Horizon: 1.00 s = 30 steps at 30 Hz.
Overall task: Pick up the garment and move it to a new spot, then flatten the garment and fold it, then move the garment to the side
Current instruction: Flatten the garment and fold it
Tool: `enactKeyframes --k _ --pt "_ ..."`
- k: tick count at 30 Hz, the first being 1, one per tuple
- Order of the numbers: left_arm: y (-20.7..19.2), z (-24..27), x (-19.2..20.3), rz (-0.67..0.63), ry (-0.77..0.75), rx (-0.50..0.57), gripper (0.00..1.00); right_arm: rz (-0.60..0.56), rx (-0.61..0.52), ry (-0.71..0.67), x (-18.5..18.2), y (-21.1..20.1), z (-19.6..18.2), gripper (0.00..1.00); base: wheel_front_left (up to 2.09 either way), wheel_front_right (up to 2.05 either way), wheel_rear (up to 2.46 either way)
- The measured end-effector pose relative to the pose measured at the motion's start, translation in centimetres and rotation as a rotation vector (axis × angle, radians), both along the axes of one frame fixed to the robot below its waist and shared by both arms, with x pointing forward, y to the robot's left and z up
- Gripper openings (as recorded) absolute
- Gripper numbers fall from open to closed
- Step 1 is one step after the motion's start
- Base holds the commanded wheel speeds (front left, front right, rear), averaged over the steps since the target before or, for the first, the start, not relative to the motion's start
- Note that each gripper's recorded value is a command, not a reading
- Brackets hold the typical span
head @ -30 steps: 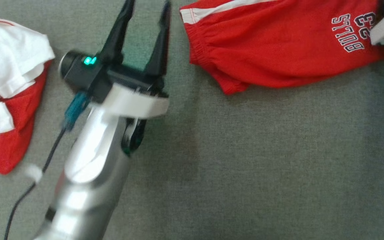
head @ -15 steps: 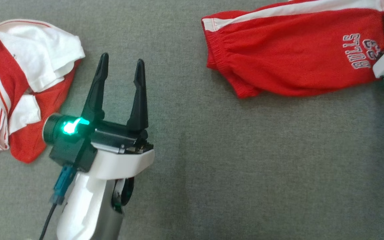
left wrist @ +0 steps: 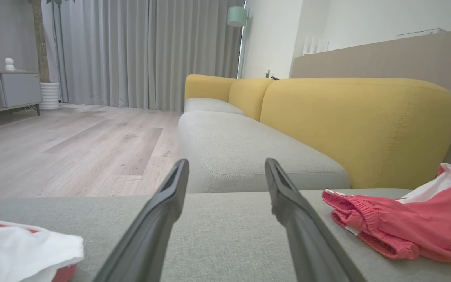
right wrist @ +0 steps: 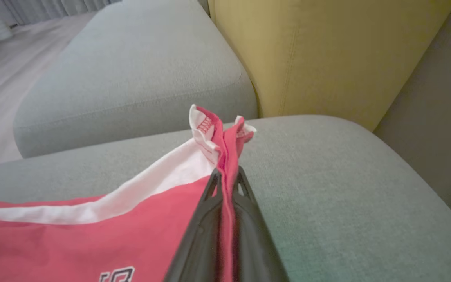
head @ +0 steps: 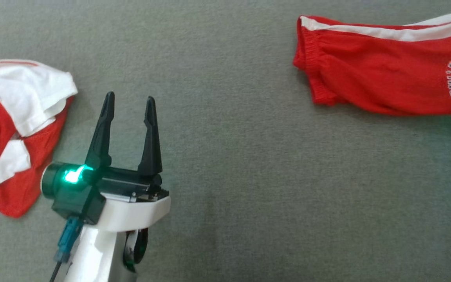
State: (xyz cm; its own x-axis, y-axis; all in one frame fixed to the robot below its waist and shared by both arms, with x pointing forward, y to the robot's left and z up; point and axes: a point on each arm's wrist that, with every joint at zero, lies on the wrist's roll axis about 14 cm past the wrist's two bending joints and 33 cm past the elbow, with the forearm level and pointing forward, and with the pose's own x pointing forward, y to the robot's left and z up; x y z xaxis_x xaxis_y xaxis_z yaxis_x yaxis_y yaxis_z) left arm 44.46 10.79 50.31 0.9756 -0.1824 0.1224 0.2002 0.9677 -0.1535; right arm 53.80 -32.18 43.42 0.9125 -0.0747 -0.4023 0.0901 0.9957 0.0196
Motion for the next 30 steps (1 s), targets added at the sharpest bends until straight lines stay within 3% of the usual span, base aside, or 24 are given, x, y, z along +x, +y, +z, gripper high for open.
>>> enactKeyframes --k 5,12,19,24,25,26,30 --pt "-0.8 1.0 -0.2 -0.029 -0.025 -0.008 1.00 0.056 0.072 -0.117 1.0 2.7 3.8 0.00 0.00 0.00 0.00" --pt "-1.0 0.9 -1.4 -0.035 -0.012 -0.005 1.00 0.205 0.226 -0.232 1.6 10.0 8.3 0.00 0.00 0.00 0.00" --pt "-0.9 1.4 -2.3 -0.032 -0.015 -0.017 1.00 0.339 0.407 -0.166 -0.5 19.7 6.2 0.00 0.00 0.00 0.00" --pt "-0.4 1.5 -2.7 -0.018 -0.012 -0.021 1.00 0.373 0.500 -0.150 -1.1 25.3 5.2 0.00 0.00 0.00 0.00" --pt "-0.3 1.4 -2.8 -0.015 -0.009 -0.025 1.00 0.374 0.519 -0.148 -1.3 26.4 4.9 0.34 0.00 0.00 0.00" --pt "-0.4 1.4 -2.9 -0.016 -0.005 -0.027 1.00 0.367 0.536 -0.145 -1.4 27.2 4.5 1.00 0.00 0.00 0.00" --pt "0.1 1.2 -3.3 0.002 0.007 -0.034 1.00 0.363 0.536 -0.130 -1.6 28.3 3.3 1.00 0.00 0.00 0.00"
